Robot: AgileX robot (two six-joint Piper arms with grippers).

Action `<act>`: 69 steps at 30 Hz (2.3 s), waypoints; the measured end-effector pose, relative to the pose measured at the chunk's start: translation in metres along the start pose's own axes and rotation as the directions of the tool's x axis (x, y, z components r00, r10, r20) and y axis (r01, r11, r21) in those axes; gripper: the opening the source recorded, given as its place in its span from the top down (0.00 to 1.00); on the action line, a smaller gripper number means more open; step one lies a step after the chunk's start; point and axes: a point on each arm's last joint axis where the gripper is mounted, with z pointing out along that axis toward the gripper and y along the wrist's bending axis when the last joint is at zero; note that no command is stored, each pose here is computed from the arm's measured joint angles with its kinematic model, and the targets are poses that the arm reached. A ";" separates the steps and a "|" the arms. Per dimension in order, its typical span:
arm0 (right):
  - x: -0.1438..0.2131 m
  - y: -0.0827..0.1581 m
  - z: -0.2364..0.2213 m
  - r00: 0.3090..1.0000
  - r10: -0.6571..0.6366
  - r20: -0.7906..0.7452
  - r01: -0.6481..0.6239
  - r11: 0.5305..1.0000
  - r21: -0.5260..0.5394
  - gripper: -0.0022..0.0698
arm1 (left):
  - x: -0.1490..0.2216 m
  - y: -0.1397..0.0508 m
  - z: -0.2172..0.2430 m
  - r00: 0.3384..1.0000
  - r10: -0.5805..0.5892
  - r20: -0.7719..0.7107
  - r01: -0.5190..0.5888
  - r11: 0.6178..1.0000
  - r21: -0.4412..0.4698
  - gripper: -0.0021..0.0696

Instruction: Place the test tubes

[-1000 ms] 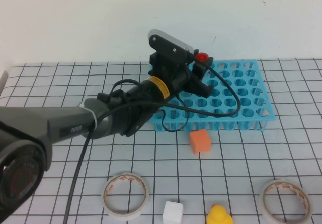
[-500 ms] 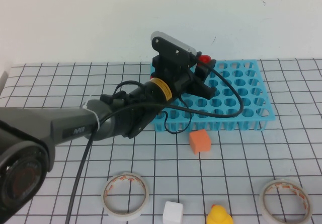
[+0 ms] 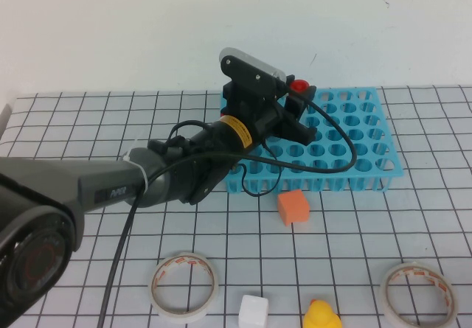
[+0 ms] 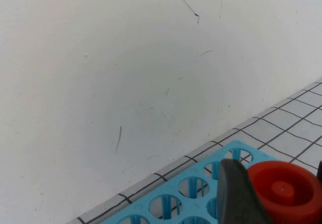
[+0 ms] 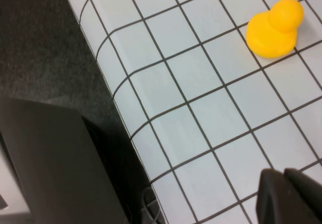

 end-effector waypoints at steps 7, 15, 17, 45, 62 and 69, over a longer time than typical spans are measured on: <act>0.000 0.000 0.000 1.000 0.000 0.000 0.000 1.000 0.000 0.97 | 0.000 0.001 0.000 1.000 0.007 0.005 -0.007 1.000 -0.010 0.59; 0.000 0.000 0.000 1.000 0.000 0.000 0.000 1.000 0.000 0.97 | 0.008 0.002 0.001 0.999 0.030 -0.025 -0.030 0.999 -0.015 0.59; 0.000 0.000 0.000 1.000 0.000 0.000 0.000 1.000 0.000 0.97 | 0.008 0.002 0.001 0.999 0.027 -0.025 -0.028 0.999 -0.015 0.59; 0.000 0.000 0.000 1.000 -0.002 0.000 0.002 1.000 0.000 0.97 | -0.179 0.004 -0.090 0.951 0.298 -0.078 -0.307 0.937 -0.165 0.92; 0.000 0.000 0.000 1.000 -0.002 0.000 0.002 1.000 0.000 0.97 | -0.124 0.006 -0.318 0.982 0.188 0.001 -0.169 0.884 -0.436 0.97; 0.000 0.000 0.000 1.000 -0.002 0.000 0.002 1.000 0.000 0.97 | -0.077 -0.024 -0.392 0.981 0.166 0.097 -0.085 0.825 -0.559 0.97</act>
